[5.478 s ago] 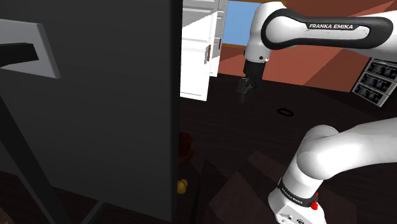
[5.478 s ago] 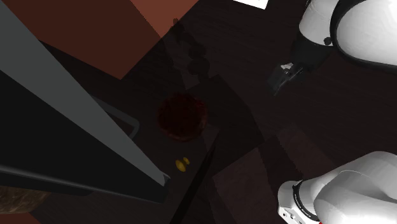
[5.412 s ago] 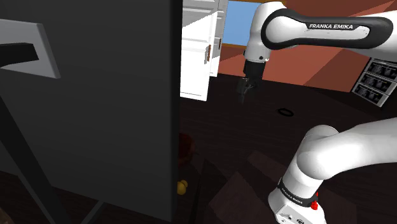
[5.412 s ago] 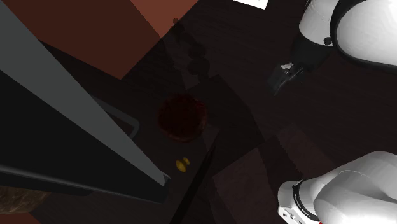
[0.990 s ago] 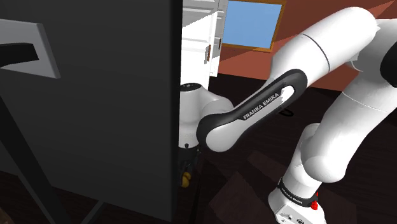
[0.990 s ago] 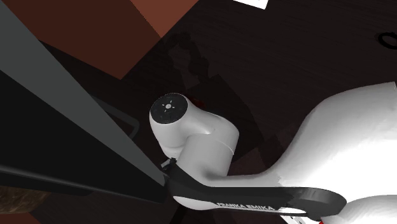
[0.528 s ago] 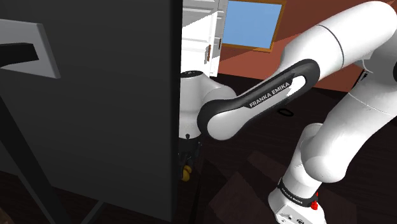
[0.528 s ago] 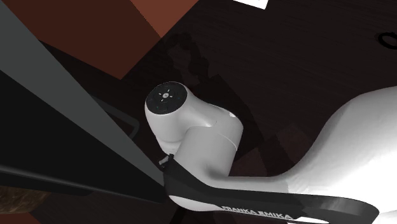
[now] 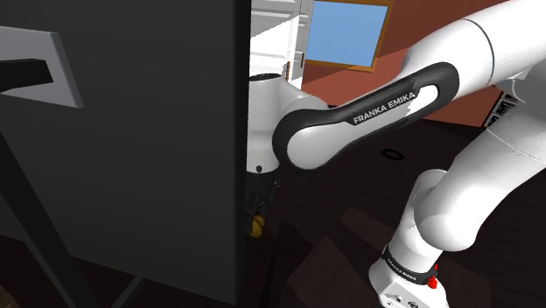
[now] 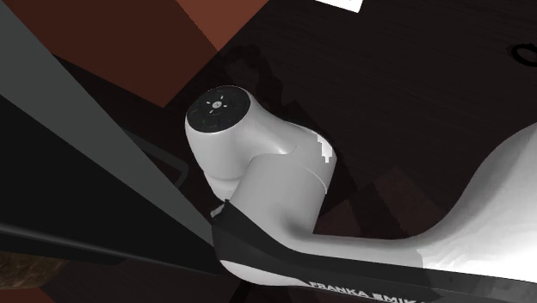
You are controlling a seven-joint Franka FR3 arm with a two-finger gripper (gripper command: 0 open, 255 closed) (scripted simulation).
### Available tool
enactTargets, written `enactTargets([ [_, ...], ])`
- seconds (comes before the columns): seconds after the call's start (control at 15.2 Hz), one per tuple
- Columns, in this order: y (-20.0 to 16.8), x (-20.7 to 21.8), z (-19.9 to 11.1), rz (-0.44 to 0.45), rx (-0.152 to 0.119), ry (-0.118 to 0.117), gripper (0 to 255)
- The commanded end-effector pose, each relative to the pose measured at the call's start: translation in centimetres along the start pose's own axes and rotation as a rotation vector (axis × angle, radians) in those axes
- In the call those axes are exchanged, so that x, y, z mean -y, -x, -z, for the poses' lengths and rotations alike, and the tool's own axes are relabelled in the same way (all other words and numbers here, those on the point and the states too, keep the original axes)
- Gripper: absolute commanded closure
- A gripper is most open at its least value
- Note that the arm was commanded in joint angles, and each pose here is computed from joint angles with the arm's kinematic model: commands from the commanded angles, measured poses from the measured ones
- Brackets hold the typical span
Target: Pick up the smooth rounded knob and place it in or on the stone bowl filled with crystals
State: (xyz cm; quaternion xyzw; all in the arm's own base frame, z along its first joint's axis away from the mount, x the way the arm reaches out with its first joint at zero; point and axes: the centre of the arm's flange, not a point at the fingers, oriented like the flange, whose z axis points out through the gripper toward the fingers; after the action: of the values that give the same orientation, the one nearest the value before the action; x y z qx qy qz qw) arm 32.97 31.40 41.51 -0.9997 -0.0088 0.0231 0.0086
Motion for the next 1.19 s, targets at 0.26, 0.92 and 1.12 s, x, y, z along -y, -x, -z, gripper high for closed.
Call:
enactTargets([
  [0.26,0.2,0.2,3.4,0.002,-0.003,-0.003,255],
  [0.92,-8.8,-5.2,5.0,0.002,-0.003,-0.003,255],
  [1.12,-12.2,-7.2,5.3,0.002,-0.003,-0.003,255],
])
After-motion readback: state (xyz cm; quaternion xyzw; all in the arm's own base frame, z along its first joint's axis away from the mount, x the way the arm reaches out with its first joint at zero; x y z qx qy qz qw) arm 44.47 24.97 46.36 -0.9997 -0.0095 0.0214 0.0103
